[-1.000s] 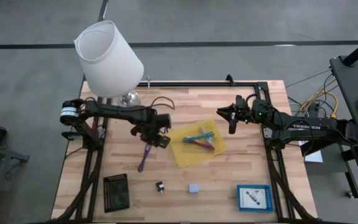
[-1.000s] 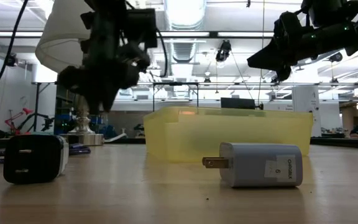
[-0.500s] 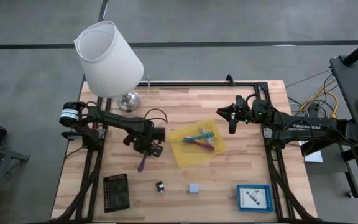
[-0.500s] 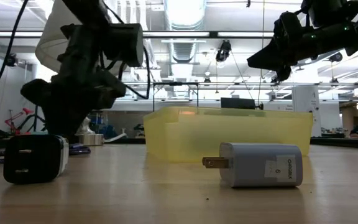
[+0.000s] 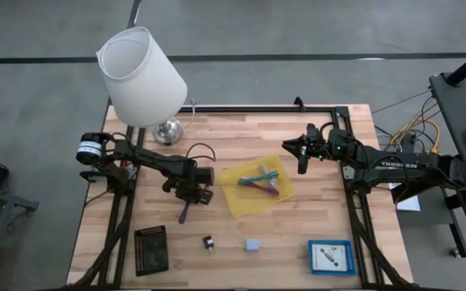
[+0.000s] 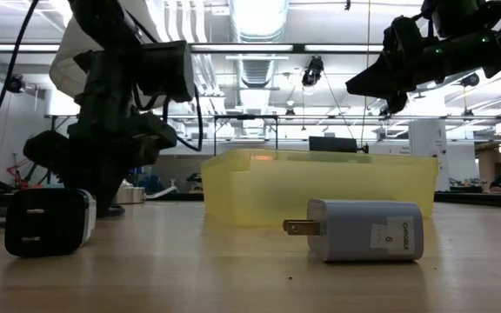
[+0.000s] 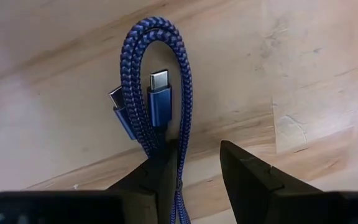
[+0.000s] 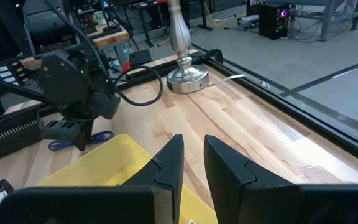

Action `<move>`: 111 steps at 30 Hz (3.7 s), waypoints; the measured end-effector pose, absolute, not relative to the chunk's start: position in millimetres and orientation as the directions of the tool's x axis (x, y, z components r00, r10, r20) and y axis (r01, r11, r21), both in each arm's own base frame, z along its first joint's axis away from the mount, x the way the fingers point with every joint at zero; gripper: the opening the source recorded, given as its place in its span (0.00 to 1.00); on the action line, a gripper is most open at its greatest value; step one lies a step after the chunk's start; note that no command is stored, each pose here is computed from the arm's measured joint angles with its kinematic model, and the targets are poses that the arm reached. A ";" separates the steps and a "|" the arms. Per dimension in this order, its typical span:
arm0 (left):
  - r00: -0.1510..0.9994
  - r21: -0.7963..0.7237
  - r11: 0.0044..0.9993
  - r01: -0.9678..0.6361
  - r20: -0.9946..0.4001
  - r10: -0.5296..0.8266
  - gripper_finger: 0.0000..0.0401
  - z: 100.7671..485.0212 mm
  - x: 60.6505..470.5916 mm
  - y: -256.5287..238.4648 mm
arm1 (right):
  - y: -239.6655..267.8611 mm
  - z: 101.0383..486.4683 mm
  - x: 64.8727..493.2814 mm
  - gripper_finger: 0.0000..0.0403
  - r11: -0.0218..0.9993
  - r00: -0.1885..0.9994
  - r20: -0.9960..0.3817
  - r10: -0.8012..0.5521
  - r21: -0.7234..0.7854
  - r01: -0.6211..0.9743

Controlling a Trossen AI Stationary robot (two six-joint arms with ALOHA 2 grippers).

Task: Pick and place items into bin
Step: Put the purple charger cable into the yellow bin

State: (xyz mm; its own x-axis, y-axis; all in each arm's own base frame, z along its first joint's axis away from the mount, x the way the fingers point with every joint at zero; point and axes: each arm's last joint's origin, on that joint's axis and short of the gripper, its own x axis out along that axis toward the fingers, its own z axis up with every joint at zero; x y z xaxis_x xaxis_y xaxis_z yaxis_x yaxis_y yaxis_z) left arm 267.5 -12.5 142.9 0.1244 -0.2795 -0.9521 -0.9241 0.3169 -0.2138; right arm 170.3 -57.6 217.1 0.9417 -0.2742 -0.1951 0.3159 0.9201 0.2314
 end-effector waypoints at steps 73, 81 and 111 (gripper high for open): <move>0.886 -0.766 0.550 -0.333 -0.453 -0.094 0.27 255.3 326.1 3.4 | -57.6 217.2 170.2 0.13 0.918 0.942 -0.195 -0.275 0.238 0.317; 0.895 -0.772 0.567 -0.287 -0.428 -0.129 0.34 242.7 339.5 2.7 | -57.6 217.0 170.2 0.13 0.918 0.941 -0.195 -0.275 0.238 0.317; 0.831 -0.233 0.971 -0.059 -0.550 -0.081 0.76 271.0 343.5 6.1 | -57.7 220.4 170.8 0.13 0.921 0.948 -0.160 -0.276 0.239 0.309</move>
State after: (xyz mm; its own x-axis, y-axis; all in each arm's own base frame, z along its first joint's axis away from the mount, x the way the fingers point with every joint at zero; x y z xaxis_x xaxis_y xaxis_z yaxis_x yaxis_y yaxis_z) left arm 343.5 6.1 271.0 0.8310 -0.0813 -0.5503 -0.0591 0.9708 -0.2326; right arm 170.8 -57.7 220.4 0.9477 -0.2761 -0.1602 0.3087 0.9207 0.2388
